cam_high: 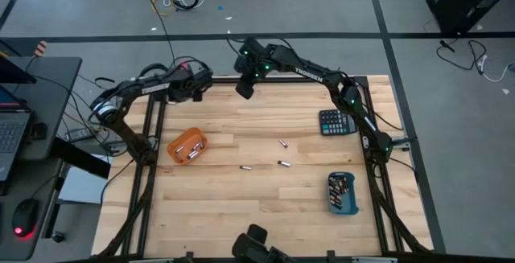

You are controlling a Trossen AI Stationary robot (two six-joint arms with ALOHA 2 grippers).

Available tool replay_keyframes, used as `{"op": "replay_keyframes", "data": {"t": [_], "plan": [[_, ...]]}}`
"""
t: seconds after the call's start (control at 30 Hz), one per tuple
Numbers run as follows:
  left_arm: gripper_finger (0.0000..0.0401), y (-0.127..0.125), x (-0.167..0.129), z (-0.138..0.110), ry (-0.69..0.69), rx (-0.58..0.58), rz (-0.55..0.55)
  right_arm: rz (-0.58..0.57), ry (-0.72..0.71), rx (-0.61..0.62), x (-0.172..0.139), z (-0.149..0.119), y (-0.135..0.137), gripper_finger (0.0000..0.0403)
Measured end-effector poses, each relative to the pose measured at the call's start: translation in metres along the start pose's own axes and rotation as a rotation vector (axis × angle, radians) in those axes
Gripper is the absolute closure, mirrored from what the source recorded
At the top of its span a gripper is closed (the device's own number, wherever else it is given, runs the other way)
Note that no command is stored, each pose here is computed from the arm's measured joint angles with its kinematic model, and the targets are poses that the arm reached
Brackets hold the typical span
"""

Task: Sort batteries
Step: Put the silver battery into the orange bin

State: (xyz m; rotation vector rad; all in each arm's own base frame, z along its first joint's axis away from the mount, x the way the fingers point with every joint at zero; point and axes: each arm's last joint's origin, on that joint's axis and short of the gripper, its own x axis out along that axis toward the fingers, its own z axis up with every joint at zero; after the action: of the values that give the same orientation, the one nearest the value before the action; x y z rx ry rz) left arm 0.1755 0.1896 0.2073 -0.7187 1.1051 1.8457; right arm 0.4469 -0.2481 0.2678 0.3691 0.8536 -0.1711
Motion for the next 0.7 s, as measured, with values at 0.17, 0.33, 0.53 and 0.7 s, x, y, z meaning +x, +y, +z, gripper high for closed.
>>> {"op": "replay_keyframes", "data": {"t": [0.17, 0.33, 0.53, 0.7], "plan": [[0.0401, 0.036, -0.060, 0.017, -0.243, -0.034, -0.020, -0.007, -0.095, -0.051, -0.002, 0.011, 0.013, 0.0402], [0.0401, 0.084, -0.106, 0.028, -0.448, -0.096, -0.107, 0.033, -0.202, -0.067, -0.002, 0.023, 0.038, 0.0402], [0.0401, 0.137, -0.135, 0.026, -0.606, -0.141, -0.182, 0.100, -0.373, -0.155, 0.005, 0.037, 0.087, 0.0402], [0.0401, 0.162, -0.143, 0.021, -0.657, -0.157, -0.223, 0.091, -0.487, -0.181, 0.007, 0.044, 0.108, 0.0402]]}}
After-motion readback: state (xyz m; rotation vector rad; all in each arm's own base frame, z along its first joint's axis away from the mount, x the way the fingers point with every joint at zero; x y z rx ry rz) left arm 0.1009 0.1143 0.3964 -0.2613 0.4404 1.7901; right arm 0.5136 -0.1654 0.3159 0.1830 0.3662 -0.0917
